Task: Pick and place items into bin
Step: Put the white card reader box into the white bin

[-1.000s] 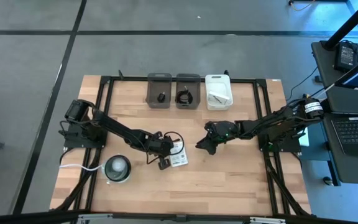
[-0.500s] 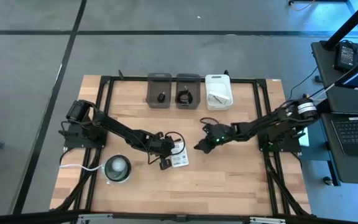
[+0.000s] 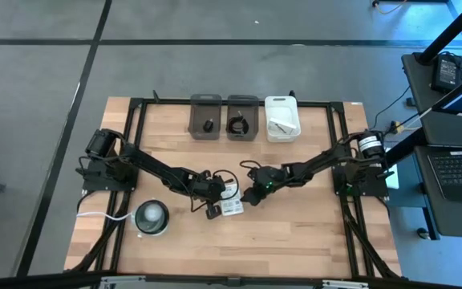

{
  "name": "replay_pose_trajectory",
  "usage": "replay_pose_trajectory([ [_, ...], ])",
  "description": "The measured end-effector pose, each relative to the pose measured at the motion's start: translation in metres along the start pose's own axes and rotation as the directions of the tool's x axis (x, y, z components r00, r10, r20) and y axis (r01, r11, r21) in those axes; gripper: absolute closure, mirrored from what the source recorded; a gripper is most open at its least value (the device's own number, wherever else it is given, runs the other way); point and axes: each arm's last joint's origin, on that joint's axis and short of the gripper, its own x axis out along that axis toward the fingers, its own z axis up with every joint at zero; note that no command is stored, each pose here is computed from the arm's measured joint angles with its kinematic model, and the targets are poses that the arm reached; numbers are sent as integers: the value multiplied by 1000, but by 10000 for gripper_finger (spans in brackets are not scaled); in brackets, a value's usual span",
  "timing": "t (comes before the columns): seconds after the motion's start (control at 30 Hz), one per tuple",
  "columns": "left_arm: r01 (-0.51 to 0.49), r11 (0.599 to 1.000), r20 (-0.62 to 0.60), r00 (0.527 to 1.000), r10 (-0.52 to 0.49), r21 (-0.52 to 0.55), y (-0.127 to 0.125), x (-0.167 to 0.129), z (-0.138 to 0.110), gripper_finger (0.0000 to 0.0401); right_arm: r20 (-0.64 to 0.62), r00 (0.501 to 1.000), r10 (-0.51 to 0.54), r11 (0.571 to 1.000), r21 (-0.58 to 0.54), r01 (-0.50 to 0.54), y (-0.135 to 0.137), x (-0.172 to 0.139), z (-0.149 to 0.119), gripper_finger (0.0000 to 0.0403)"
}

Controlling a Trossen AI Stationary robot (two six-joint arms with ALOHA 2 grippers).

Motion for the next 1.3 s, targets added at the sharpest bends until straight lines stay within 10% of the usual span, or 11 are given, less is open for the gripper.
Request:
replay_pose_trajectory([
  [1.3, 6, 1000, -8, 1000, -6, -17, 0, 0, -1, 398, 37, 998, -48, 996, 77, 45, 5, 12, 6, 257],
])
